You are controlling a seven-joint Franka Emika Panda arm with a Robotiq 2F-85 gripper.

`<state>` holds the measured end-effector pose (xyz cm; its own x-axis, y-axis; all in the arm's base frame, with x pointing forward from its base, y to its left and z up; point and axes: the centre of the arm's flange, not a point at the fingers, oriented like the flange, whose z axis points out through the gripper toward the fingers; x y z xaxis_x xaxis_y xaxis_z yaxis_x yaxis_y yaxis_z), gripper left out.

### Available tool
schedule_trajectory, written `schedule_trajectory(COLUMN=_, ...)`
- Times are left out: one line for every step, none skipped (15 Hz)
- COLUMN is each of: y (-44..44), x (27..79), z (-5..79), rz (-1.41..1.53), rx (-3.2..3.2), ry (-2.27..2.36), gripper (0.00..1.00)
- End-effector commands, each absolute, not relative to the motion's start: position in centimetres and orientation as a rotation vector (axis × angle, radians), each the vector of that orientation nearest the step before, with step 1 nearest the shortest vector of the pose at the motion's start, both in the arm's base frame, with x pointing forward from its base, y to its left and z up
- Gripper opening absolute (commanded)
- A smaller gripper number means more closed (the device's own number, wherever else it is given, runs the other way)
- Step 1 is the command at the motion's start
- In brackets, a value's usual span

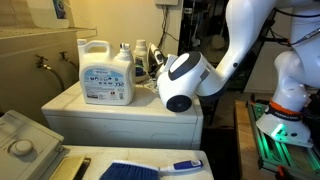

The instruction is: Put the iron in an upright position

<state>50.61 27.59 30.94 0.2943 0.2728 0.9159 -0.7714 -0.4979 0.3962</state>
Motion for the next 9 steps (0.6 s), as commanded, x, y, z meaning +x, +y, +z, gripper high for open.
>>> schedule_trajectory(y=26.6, x=49.0, z=29.2, rz=1.471, rx=1.489, ry=-0.429, gripper=0.16)
schedule_trajectory(y=26.3, x=48.8, z=28.8, rz=1.502, rx=1.458, ry=-0.405, gripper=0.16)
schedule_trajectory(y=26.1, x=48.7, z=28.3, rz=1.514, rx=1.426, ry=-0.386, gripper=0.16)
schedule_trajectory(y=25.9, x=48.5, z=27.8, rz=1.535, rx=1.386, ry=-0.346, gripper=0.16)
schedule_trajectory(y=25.8, x=48.4, z=27.2, rz=1.549, rx=1.364, ry=-0.325, gripper=0.16)
schedule_trajectory(y=25.6, x=48.3, z=26.6, rz=1.550, rx=1.351, ry=-0.316, gripper=0.16)
schedule_trajectory(y=25.7, x=48.4, z=26.3, rz=1.583, rx=1.369, ry=-0.349, gripper=0.16)
schedule_trajectory(y=26.3, x=48.7, z=27.0, rz=1.530, rx=1.408, ry=-0.345, gripper=0.41)
schedule_trajectory(y=26.2, x=48.7, z=26.7, rz=1.543, rx=1.398, ry=-0.351, gripper=0.41)
